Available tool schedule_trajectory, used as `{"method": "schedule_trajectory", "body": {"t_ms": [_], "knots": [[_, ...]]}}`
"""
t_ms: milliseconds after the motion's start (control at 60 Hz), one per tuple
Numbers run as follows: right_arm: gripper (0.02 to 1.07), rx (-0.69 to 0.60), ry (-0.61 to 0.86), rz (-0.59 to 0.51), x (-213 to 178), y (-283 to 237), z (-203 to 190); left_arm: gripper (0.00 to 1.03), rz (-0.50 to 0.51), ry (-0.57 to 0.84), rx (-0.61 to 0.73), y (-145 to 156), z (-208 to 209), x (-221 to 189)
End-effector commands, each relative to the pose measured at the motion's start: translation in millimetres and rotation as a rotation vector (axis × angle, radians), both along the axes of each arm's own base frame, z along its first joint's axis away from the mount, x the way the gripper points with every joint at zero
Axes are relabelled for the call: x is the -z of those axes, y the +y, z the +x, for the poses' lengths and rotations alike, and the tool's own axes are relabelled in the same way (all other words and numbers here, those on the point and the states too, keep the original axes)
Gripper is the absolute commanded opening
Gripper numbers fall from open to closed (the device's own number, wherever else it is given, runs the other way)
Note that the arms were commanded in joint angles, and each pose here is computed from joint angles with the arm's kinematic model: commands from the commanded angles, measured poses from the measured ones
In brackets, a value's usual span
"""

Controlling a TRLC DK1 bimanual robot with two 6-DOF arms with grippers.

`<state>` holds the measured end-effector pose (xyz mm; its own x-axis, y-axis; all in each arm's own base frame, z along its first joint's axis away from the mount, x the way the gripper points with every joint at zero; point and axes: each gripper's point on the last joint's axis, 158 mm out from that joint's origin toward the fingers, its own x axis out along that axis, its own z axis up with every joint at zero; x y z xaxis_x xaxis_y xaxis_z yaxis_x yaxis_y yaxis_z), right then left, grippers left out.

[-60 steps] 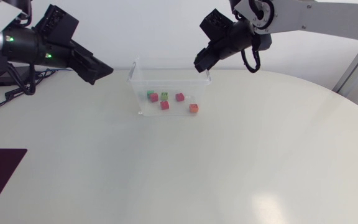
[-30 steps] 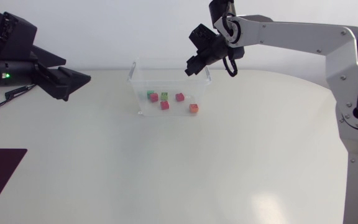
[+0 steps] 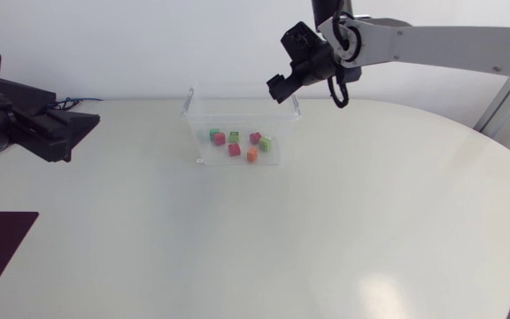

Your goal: Place the duplo bricks in the container

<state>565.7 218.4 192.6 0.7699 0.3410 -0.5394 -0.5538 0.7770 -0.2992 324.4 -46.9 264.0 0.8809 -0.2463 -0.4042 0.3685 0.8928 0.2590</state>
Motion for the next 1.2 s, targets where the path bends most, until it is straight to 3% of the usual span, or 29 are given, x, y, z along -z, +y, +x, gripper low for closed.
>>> {"method": "schedule_trajectory", "body": {"t_ms": [0, 450, 850, 1183], "knots": [[1.03, 0.072, -0.043, 0.043, -27, -25, -12, 1.0, -0.021, 0.003, -0.035, 5, -5, 7], [1.03, 0.284, -0.2, 0.077, -71, -134, -95, 1.0, -0.041, -0.059, -0.087, 12, -29, 24], [1.03, 0.411, -0.245, 0.079, -51, -195, -167, 1.0, -0.135, -0.118, -0.157, 20, -41, 45], [1.03, 0.536, -0.352, 0.068, -42, -237, -218, 1.0, -0.147, -0.176, -0.194, 29, -44, 57]]}}
